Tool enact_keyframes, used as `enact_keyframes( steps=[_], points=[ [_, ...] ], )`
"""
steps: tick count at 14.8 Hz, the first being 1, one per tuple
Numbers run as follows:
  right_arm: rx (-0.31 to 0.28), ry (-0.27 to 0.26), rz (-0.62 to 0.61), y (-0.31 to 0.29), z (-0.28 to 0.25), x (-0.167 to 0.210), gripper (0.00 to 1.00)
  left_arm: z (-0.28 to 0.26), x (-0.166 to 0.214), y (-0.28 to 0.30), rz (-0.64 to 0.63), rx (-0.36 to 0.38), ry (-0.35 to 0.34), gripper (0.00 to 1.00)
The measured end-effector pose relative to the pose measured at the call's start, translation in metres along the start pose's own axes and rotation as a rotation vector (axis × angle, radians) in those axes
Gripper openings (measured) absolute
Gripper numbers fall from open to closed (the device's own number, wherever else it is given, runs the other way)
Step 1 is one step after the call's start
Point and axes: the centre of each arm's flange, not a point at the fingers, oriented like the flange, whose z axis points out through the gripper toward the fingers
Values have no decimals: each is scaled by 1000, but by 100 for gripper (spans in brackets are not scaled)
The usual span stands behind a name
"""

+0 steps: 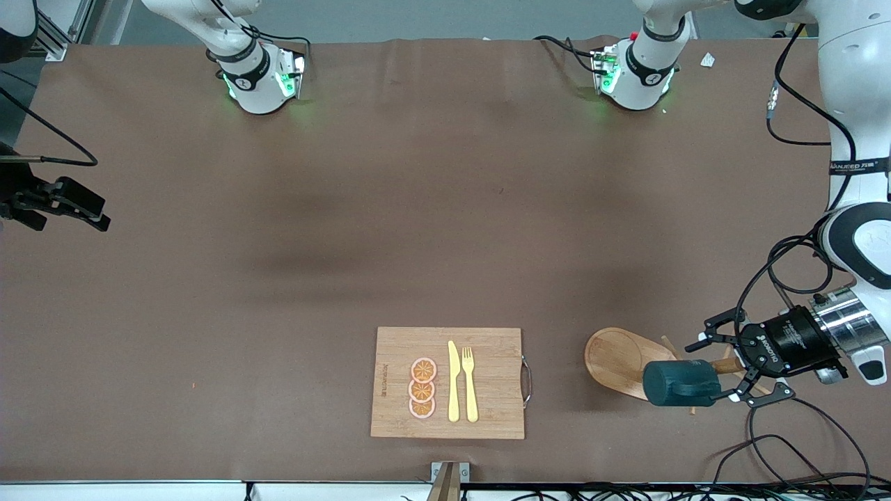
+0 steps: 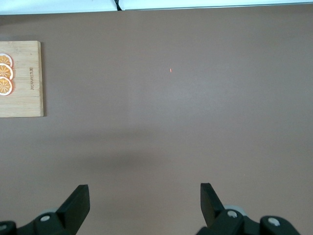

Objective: Pass cup and hang on rack
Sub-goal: 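Hook the mug handle onto a rack peg with the left gripper, then open the left gripper and lift it away from the mug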

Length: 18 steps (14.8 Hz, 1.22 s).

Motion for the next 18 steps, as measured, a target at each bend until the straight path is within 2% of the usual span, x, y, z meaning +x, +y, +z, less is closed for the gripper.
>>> enact_keyframes(
  steps=[1,10,12,14,16,18],
  points=[
    [0,0,0,0,0,0,100,-2,-4,1,6,-3,-2,100],
    [-1,0,6,3,0,0,100,-29,-52,2,85,-28,2,100],
    [-1,0,6,4,0,0,100,-29,-74,-3,174,1,69,100],
    [-1,0,6,4,0,0,100,-22,-114,-13,320,50,174,100],
    [-1,0,6,4,0,0,100,-12,-156,-32,486,142,287,100],
    [-1,0,6,4,0,0,100,-5,-188,-53,648,248,371,100]
  ],
)
